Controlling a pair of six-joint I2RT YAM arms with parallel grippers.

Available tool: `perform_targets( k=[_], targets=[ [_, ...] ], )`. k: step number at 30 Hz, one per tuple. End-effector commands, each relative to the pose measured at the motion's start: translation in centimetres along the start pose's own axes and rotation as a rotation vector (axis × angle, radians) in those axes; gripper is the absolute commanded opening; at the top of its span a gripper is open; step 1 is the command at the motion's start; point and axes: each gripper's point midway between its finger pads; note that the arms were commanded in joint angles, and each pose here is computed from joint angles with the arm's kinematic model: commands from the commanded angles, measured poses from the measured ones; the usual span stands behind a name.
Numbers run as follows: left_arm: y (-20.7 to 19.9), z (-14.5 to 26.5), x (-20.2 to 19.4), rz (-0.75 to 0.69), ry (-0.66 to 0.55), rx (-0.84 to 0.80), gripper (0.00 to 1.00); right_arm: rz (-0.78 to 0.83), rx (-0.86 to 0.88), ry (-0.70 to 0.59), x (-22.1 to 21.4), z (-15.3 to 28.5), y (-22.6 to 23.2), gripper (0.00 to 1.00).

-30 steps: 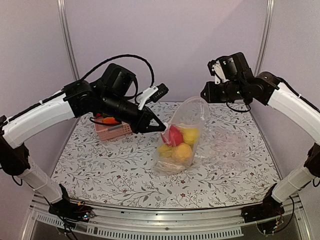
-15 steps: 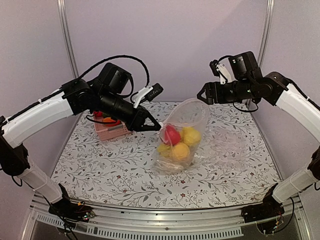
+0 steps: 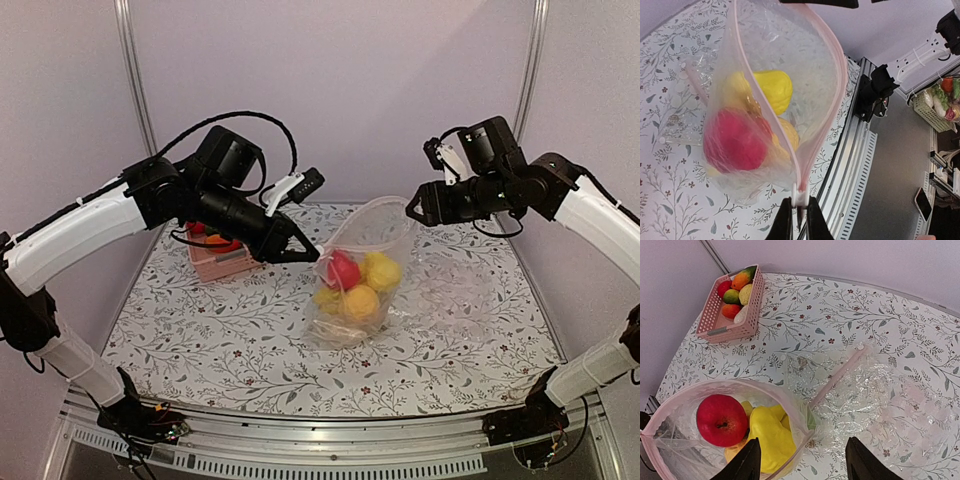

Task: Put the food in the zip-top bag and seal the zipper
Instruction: Pass from the left arm to the right

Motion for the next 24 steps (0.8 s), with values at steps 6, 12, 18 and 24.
perform_targets(
  k=[6, 12, 18, 24],
  targets=[
    [0.5, 0.7, -0.1, -0.002, 0.003, 0.027, 0.0, -0.064, -0.07, 0.032, 0.2, -2.2, -0.7, 0.35],
    [1.5, 0.4, -0.5, 0.007, -0.026, 0.067, 0.35, -0.088, -0.068, 0.018, 0.7, -2.4, -0.6, 0.09],
    [2.1, 0.6, -0.7, 0.013, -0.17, 0.088, 0.74, -0.106, -0.075, 0.004, 1.0, -2.7, -0.7, 0.0],
    [1.4, 0.4, 0.0, 0.016, -0.323, 0.045, 0.75, -0.113, -0.073, 0.003, 1.1, -2.9, -0.7, 0.0]
  ],
)
Point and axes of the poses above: each gripper's point midway between its finger pads, its own z axis back along the fingers, its own y axis along the line the jaws close on, x = y × z
